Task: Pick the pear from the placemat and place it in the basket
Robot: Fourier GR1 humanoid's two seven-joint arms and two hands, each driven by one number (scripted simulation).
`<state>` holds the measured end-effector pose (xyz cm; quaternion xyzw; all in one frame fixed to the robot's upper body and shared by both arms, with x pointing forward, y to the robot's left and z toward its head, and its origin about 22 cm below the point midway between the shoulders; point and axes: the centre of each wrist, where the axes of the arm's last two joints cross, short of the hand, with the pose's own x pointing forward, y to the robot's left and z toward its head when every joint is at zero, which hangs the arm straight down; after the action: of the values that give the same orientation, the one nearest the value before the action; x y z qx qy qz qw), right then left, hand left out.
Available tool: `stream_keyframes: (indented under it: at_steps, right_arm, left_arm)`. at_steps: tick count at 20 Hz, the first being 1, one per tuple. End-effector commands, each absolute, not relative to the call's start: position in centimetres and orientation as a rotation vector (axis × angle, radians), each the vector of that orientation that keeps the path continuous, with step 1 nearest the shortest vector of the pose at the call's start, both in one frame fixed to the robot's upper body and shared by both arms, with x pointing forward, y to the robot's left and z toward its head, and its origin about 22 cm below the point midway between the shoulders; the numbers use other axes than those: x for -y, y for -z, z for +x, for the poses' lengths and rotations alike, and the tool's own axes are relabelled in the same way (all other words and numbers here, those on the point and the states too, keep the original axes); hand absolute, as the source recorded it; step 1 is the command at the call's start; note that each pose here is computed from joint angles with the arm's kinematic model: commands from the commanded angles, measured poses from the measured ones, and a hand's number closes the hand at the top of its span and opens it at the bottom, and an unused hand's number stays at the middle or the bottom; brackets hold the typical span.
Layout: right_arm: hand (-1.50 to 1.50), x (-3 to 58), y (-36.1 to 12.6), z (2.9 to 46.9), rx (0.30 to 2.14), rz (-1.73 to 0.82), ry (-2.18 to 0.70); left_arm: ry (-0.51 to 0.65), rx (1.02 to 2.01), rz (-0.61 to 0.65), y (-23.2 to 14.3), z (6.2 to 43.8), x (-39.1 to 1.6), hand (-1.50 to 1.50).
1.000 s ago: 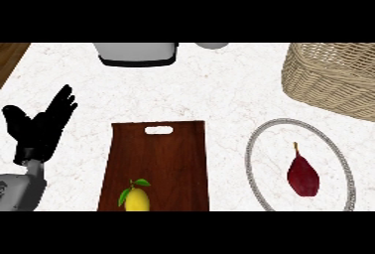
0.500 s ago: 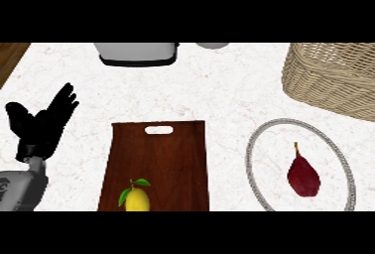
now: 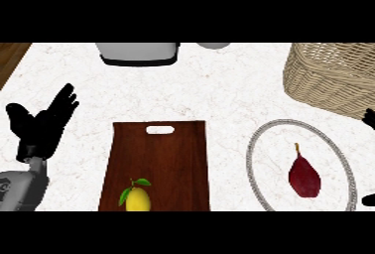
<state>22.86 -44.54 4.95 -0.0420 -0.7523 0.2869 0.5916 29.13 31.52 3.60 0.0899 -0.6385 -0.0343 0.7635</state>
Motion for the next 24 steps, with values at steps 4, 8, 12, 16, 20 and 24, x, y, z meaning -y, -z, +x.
stream_keyframes:
  at_steps: [4, 8, 12, 16, 20, 24]
  right_arm:
    - [-1.50, 41.2, -1.8, 24.0, 1.742, -0.011, -0.664]
    - [-1.50, 41.4, -1.1, 25.8, 1.671, -0.029, -0.751]
    - [-1.50, 40.0, 0.4, 26.1, 1.626, -0.068, -0.831]
    - [-1.50, 39.9, 2.5, 24.4, 1.647, -0.053, -0.828]
    - [-1.50, 42.1, 1.4, 25.7, 1.653, -0.054, -0.813]
    - [-1.50, 41.9, 2.7, 25.5, 1.667, 0.017, -0.796]
  left_arm:
    - [0.082, 1.370, 0.199, -4.8, 28.8, -32.2, 0.00]
    - [0.064, 1.394, 0.181, -3.5, 29.3, -30.7, 0.00]
    - [0.087, 1.396, 0.205, -3.6, 28.8, -31.3, 0.00]
    - [0.074, 1.375, 0.185, -2.4, 28.9, -31.5, 0.00]
    - [0.064, 1.394, 0.177, -4.5, 28.7, -30.6, 0.00]
    - [0.068, 1.388, 0.200, -3.7, 28.1, -30.7, 0.00]
